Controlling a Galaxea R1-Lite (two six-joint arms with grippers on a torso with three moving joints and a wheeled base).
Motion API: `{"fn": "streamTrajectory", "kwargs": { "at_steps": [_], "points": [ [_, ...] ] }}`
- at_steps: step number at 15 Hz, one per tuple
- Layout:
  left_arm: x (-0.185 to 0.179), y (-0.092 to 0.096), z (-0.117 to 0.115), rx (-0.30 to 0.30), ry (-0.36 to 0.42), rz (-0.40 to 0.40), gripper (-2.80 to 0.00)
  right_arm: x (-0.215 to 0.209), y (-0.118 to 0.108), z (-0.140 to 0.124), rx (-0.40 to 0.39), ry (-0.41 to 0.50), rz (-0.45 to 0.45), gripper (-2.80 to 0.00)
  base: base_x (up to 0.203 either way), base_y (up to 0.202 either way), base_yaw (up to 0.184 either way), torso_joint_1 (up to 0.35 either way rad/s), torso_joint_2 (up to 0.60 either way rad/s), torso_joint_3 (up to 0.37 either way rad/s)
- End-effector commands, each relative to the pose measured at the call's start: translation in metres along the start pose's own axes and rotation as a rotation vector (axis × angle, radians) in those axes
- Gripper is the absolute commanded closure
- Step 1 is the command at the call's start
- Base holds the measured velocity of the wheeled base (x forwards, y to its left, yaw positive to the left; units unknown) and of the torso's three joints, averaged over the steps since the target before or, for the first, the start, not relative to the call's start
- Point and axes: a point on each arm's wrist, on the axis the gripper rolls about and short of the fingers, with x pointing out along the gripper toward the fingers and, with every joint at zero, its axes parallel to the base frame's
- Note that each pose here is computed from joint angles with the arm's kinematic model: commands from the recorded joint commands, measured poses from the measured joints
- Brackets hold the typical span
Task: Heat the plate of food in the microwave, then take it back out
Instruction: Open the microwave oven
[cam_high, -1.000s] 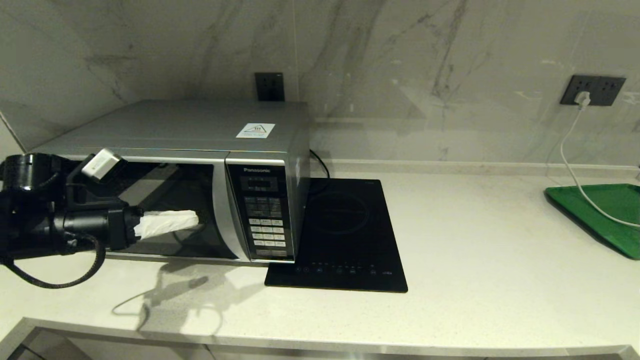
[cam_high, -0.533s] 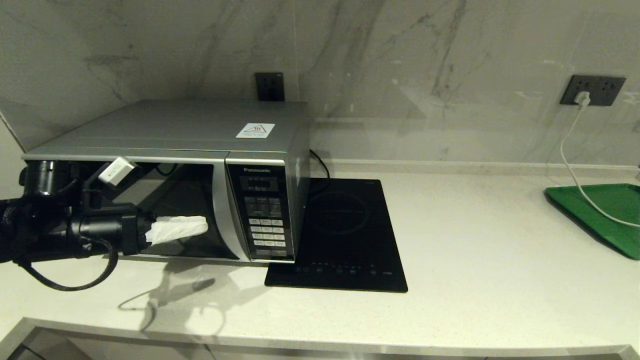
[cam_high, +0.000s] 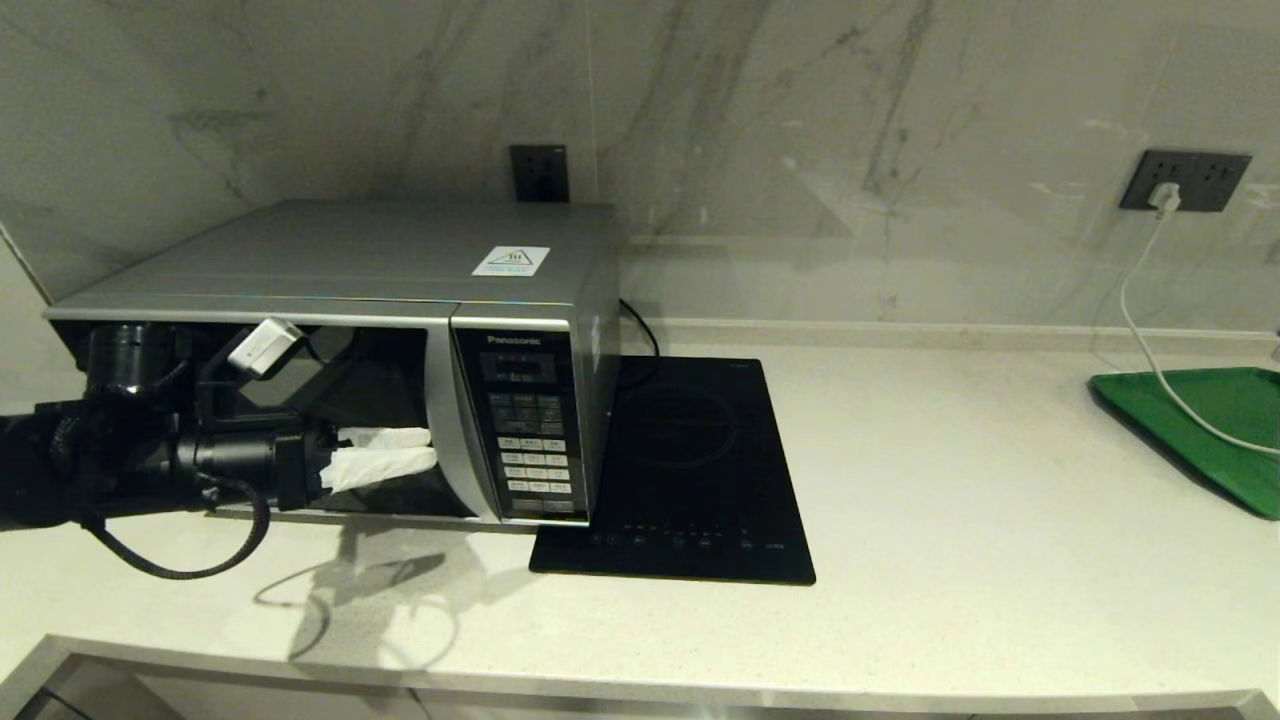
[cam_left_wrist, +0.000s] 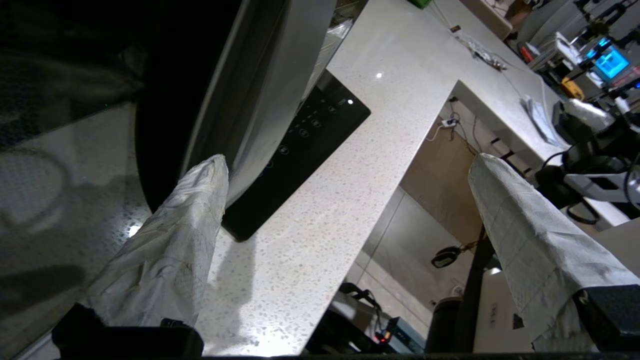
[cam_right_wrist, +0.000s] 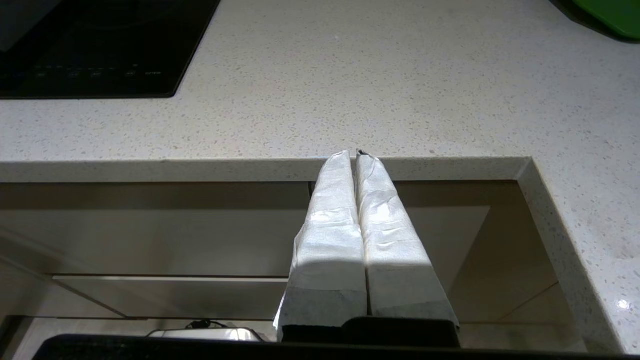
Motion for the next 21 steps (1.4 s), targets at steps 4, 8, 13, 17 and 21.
{"fn": "streamTrajectory", "kwargs": {
  "at_steps": [4, 8, 13, 17, 21],
  "points": [
    [0.006, 0.009, -0.012, 0.057, 0.019, -0.003, -2.8, 0.0, 0.0, 0.0, 0.001, 0.002, 0.0, 0.0, 0.0, 0.0, 0.0, 0.0, 0.0, 0.0],
    [0.007, 0.009, -0.013, 0.067, 0.018, -0.013, -2.8, 0.0, 0.0, 0.0, 0.001, 0.001, 0.0, 0.0, 0.0, 0.0, 0.0, 0.0, 0.0, 0.0],
    [0.012, 0.015, -0.017, 0.057, 0.026, -0.022, -2.8, 0.0, 0.0, 0.0, 0.001, 0.002, 0.0, 0.0, 0.0, 0.0, 0.0, 0.0, 0.0, 0.0],
    [0.015, 0.021, -0.018, 0.136, 0.009, -0.041, -2.8, 0.0, 0.0, 0.0, 0.001, 0.001, 0.001, 0.0, 0.0, 0.0, 0.0, 0.0, 0.0, 0.0],
    [0.021, 0.02, -0.019, 0.138, 0.015, -0.068, -2.8, 0.0, 0.0, 0.0, 0.001, 0.002, 0.0, 0.0, 0.0, 0.0, 0.0, 0.0, 0.0, 0.0]
  ]
}}
